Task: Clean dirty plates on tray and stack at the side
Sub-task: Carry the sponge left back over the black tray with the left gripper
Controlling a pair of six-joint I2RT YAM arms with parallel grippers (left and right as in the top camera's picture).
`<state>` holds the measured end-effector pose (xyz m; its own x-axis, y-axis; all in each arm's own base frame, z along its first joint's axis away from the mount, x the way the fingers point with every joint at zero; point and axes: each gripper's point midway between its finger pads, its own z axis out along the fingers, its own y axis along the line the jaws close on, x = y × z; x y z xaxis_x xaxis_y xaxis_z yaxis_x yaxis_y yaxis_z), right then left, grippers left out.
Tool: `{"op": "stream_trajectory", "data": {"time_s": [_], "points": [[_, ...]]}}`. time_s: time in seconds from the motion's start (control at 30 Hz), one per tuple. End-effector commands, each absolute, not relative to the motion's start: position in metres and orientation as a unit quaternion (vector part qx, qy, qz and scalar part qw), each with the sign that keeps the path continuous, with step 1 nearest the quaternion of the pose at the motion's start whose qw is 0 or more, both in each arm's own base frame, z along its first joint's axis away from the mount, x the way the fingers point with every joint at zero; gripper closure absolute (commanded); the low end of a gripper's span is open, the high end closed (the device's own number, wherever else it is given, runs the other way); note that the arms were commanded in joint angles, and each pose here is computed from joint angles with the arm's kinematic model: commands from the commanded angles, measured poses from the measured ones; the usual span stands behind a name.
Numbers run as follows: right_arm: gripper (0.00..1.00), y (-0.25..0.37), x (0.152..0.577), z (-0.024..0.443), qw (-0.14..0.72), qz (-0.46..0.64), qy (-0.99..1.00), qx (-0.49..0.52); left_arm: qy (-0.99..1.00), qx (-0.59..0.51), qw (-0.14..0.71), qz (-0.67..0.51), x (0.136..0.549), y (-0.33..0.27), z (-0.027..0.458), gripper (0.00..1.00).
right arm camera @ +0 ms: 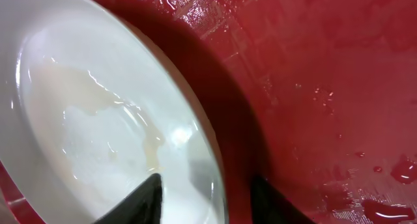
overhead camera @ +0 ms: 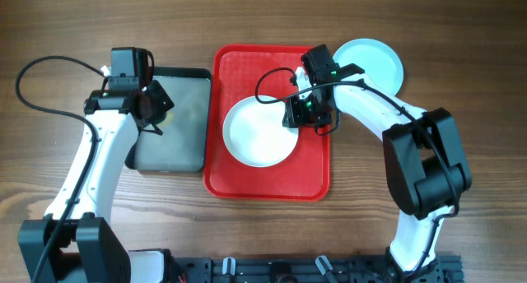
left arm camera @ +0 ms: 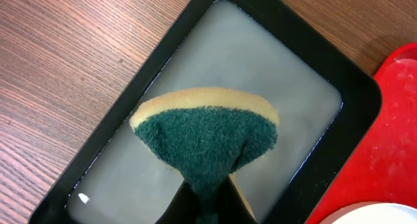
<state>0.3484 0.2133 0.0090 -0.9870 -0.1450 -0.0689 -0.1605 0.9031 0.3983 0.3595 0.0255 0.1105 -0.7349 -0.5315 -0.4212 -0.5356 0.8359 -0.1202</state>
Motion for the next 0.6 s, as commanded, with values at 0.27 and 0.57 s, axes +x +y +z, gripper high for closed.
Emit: {"op": "stream_trajectory", "data": {"time_s": [0.27, 0.57], "points": [[0.62, 0.211, 0.351, 0.007, 0.025, 0.195, 0.979, -0.063, 0.930, -0.251, 0.266, -0.013, 0.380, 0.022, 0.123, 0.96], [0.70, 0.208, 0.349, 0.002, 0.027, 0.176, 0.983, -0.054, 0.936, -0.209, 0.282, -0.032, 0.390, 0.013, 0.128, 0.96]]}}
